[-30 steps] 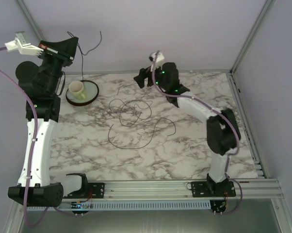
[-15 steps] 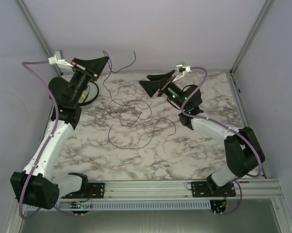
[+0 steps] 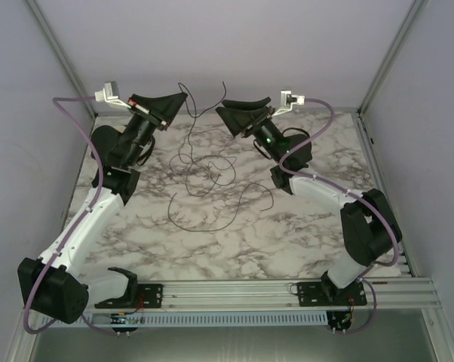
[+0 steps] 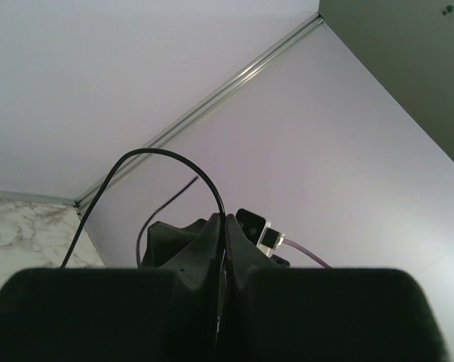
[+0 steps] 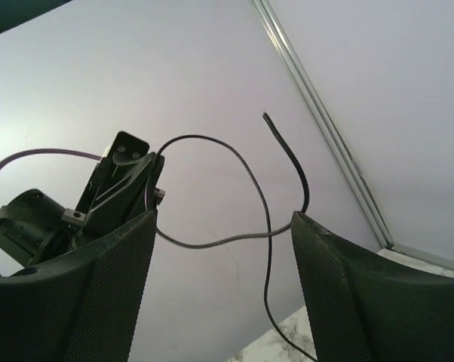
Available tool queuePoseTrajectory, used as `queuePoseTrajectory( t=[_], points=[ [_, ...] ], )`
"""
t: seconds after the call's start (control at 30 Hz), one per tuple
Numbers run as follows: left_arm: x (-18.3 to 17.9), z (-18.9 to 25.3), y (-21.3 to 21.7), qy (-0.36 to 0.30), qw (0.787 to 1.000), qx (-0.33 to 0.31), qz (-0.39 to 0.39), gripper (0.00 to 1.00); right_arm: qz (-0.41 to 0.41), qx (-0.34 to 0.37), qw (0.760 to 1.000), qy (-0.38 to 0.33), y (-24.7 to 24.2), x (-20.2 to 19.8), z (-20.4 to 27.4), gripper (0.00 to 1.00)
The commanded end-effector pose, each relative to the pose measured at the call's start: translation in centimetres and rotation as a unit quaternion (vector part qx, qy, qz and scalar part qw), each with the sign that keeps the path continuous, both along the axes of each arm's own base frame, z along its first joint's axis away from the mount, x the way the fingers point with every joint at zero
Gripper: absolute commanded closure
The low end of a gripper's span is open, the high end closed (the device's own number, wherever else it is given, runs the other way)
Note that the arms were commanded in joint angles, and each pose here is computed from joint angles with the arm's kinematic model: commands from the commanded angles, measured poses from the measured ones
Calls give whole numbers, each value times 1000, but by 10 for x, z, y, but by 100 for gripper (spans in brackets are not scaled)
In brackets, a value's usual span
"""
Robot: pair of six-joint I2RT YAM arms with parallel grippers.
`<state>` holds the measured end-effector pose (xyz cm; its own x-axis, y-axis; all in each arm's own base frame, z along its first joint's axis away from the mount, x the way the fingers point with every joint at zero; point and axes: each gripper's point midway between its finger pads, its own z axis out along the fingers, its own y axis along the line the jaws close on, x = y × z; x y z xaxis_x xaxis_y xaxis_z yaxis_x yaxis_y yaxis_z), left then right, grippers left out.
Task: Zip-tie the wires
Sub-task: Place the cable at the center of the board.
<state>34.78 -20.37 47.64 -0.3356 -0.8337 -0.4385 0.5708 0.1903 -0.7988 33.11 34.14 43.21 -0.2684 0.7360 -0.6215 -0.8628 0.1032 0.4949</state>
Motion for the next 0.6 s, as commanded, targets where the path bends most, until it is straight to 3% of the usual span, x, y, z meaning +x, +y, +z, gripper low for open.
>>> queuePoseTrajectory(
  t=[0.0,0.07,0.1,0.23,0.57],
  points=[
    [-10,23,-3,-45,999,-13,-4,100,0,41,999,-24,-3,0,29,35],
    [-11,21,-5,-43,999,-12,-7,100,0,41,999,-28,-1,3,31,43],
    [-12,19,-7,-43,999,-11,-11,100,0,38,999,-27,3,8,33,53],
    [-15,19,-5,-45,999,-12,-7,100,-5,32,999,-22,6,15,28,66],
    [-9,19,-1,-45,999,7,20,100,1,3,1000,8,-8,-2,4,59]
  ],
)
